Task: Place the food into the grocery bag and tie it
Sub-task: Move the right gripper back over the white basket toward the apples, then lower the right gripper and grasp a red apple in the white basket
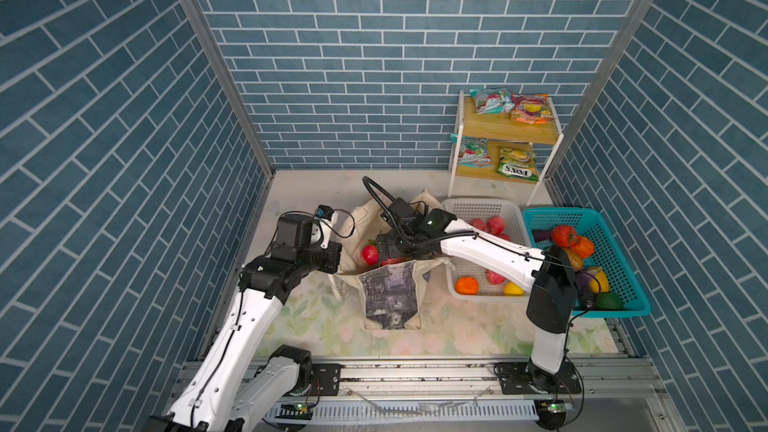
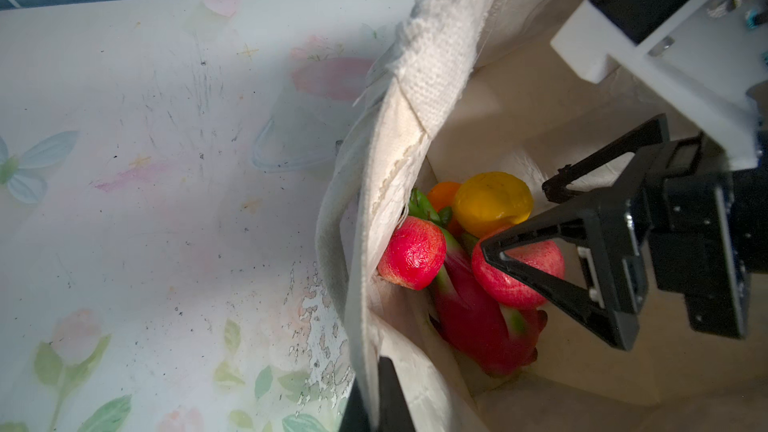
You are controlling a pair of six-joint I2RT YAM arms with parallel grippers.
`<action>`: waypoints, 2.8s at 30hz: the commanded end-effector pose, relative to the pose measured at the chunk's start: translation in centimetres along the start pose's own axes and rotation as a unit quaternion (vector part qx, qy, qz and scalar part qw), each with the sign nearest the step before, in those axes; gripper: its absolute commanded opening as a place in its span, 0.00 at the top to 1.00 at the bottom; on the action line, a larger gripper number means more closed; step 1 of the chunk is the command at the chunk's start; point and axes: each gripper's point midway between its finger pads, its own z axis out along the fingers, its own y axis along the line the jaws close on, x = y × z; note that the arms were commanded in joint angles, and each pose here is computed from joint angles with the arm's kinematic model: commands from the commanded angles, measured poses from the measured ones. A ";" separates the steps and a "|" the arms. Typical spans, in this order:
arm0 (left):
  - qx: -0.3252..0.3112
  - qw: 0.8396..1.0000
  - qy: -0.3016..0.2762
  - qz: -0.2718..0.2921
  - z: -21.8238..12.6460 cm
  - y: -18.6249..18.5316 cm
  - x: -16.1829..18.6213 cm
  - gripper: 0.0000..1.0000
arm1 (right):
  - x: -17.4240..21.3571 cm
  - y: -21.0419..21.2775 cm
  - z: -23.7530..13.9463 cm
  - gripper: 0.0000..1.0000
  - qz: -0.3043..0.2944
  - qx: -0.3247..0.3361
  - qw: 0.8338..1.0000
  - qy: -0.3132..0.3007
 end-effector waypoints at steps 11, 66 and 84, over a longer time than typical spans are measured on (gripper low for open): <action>-0.001 1.000 -0.013 0.000 -0.1 0.1 -0.4 1.00 | -8.0 -5.3 -16.9 0.01 -0.058 0.094 0.960 -0.258; 0.001 1.000 -0.012 0.000 -0.1 0.0 -0.4 1.00 | 11.1 -29.1 -6.5 0.13 0.378 0.245 0.892 -0.034; -0.001 1.000 -0.010 0.000 0.0 0.1 -0.3 1.00 | 11.8 -29.5 -4.3 0.12 0.398 0.238 0.886 -0.012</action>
